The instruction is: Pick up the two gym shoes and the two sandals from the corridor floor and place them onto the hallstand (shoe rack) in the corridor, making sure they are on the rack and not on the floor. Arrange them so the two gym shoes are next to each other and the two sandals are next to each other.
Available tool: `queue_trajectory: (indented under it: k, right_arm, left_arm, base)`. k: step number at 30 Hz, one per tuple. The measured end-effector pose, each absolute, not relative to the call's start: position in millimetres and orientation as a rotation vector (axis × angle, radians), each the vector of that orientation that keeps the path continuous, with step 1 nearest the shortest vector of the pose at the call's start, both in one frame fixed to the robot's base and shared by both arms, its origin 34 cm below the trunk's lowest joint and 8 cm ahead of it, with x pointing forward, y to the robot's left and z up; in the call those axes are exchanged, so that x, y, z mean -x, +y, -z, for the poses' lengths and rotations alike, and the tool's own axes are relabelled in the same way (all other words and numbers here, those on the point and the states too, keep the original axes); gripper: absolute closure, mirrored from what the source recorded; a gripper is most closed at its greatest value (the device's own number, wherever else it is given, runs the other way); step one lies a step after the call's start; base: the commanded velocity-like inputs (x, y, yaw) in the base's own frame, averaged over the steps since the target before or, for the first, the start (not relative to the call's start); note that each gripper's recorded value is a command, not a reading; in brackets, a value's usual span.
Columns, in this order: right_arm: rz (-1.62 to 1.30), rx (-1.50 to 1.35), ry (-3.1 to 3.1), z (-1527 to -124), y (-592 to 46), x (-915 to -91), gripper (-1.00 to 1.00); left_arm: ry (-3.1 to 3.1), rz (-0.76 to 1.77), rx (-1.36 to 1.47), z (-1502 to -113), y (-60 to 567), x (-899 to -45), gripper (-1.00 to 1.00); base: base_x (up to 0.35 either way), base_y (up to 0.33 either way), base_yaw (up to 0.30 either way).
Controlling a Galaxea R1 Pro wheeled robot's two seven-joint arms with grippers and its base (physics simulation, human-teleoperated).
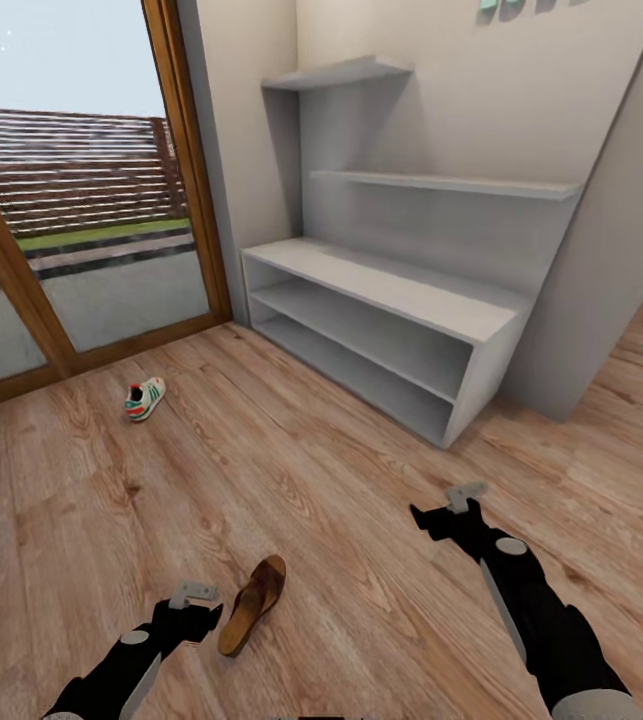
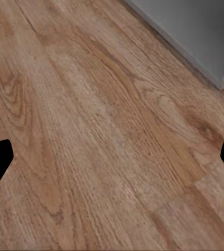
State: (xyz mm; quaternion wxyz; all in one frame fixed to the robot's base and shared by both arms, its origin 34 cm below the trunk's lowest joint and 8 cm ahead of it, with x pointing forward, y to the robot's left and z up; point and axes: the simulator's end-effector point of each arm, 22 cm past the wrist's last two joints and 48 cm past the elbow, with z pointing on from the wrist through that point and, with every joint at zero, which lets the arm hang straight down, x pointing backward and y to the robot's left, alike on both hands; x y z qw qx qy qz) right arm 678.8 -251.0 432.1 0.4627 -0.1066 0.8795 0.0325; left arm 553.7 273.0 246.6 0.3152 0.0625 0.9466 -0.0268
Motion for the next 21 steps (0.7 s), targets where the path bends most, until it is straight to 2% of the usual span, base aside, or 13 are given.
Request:
queue_trajectory:
  k: [10,21]
  right_arm:
    - [-0.141,0.301,2.166,-418.3,-240.4,-675.0,-1.00]
    - [-0.104,0.324,2.222,-389.9,-265.7,-669.2,-1.00]
  left_arm:
    - [2.546,0.076,-0.283,-224.9,259.3,-551.3,-1.00]
    - [2.629,0.130,-0.379,-201.9,245.9,-534.0,-1.00]
  base:
    - [0.000,0.000,0.000]
    - [0.000,0.000,0.000]
